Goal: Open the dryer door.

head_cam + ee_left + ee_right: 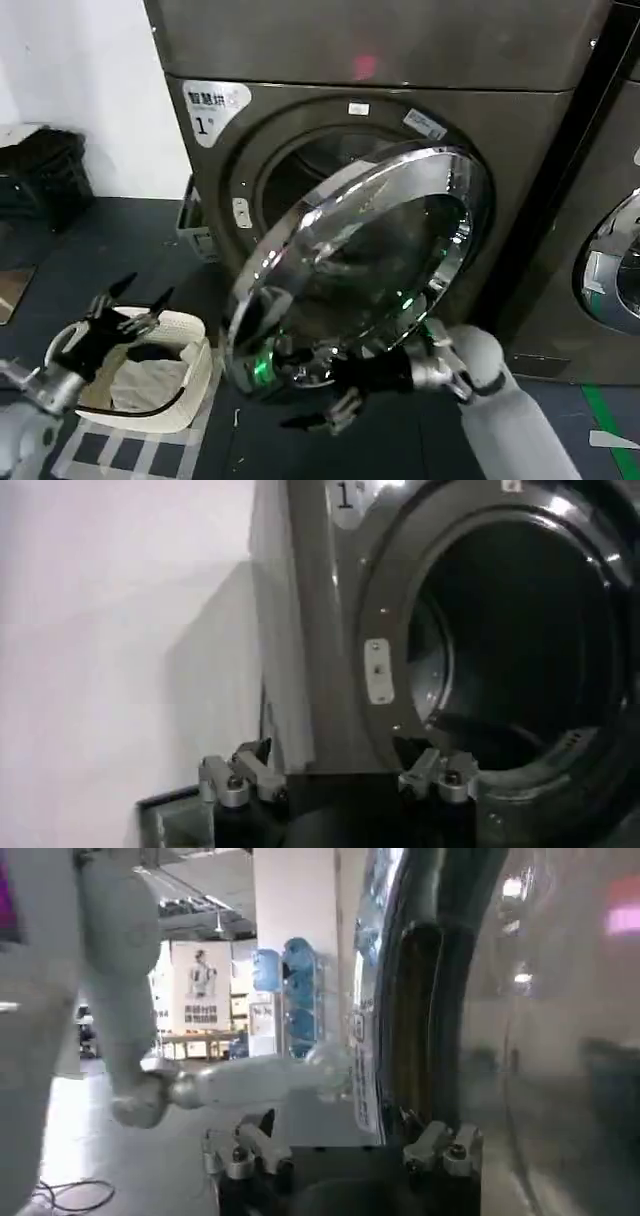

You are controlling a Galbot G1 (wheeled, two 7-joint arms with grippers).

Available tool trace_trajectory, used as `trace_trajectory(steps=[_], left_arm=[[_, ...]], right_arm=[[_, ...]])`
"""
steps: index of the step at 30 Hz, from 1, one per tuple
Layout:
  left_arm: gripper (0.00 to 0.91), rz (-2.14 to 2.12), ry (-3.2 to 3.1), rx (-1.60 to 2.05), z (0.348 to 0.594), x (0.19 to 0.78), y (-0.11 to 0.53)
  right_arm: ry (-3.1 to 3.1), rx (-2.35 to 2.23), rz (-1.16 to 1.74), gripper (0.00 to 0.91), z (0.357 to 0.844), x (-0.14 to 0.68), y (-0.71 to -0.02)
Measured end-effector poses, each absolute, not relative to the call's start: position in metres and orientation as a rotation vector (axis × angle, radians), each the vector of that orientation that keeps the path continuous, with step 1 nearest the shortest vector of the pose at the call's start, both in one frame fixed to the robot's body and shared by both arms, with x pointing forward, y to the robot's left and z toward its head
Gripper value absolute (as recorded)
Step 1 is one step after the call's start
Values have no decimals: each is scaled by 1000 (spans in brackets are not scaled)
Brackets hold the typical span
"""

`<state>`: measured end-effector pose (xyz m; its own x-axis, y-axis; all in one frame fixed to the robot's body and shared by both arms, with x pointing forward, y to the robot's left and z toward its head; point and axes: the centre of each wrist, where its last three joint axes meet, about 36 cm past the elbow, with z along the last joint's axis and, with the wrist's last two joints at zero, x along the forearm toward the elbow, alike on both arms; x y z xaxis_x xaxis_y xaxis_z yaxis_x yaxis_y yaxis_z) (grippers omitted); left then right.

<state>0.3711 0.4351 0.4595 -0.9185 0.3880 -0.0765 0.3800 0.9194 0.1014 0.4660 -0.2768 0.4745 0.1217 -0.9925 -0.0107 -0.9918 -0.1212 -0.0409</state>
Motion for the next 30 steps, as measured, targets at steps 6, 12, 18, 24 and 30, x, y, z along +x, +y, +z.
trace_trajectory(steps=[6, 12, 18, 24, 30], left_arm=[[907, 95, 2958, 711, 453, 398, 412], [907, 90, 2904, 881, 452, 427, 380], [907, 97, 2828, 1114, 456, 441, 341], [907, 80, 2767, 1302, 458, 441, 307], [907, -6, 2685, 1462, 460, 433, 273]], right_arm=[[2223, -2126, -8, 907, 461, 434, -338], [2450, -1829, 17, 907, 443, 393, -407], [2696, -1431, 19, 907, 436, 350, -467], [2838, -856, 51, 907, 445, 310, -511], [2903, -302, -3, 907, 473, 271, -545]])
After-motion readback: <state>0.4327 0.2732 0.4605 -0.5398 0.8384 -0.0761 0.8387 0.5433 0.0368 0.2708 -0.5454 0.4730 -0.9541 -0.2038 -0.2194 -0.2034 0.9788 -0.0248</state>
